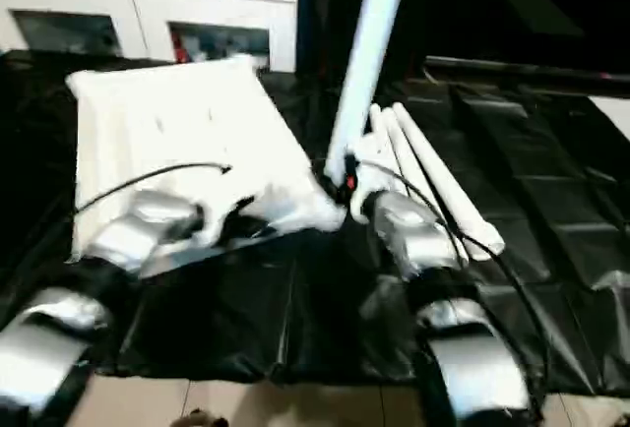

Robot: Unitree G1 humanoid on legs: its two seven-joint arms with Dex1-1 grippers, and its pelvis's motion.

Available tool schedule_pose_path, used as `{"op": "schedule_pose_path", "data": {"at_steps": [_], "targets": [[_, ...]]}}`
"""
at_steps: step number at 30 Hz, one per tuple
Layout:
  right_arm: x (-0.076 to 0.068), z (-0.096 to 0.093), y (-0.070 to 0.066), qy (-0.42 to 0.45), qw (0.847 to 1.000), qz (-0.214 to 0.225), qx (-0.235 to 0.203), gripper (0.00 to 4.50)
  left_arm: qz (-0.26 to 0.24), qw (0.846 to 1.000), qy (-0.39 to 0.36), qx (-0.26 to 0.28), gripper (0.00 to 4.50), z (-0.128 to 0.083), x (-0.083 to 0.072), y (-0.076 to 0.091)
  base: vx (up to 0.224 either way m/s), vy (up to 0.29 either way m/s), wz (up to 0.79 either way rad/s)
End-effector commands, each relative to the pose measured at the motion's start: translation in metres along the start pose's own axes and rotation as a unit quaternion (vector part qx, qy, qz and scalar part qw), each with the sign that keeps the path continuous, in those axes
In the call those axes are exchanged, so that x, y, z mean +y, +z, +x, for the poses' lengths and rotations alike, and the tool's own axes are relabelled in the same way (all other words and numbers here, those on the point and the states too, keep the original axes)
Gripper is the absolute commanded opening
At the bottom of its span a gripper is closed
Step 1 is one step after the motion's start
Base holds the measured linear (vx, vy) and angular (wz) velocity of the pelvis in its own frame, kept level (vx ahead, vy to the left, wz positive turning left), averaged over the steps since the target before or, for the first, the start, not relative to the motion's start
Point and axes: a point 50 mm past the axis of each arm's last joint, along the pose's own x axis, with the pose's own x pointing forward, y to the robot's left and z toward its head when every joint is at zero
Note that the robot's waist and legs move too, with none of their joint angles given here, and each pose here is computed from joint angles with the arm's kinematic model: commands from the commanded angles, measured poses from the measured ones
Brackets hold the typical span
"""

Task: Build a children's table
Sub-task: Insert table leg to table base

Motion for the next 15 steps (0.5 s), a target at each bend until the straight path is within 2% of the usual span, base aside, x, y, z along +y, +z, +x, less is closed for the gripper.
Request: {"op": "schedule_pose_path", "data": {"at_steps": [1,6,15], "targets": [[0.01,-0.005,-0.053,-0.016,0.993,0.054,0.105,1.89,0.014,0.997,0.052,-0.054,0.0,-0.001,0.009,0.033,0.0,0.0,0.0],[0.022,0.002,-0.051,-0.011,0.993,0.043,0.109,1.89,0.033,0.997,0.061,-0.025,0.0,0.005,0.004,0.027,0.0,0.0,0.0],[0.036,0.009,-0.046,0.011,0.995,0.016,0.098,1.89,0.034,0.997,0.06,-0.025,0.0,0.003,0.005,0.025,0.0,0.0,0.0]]}}
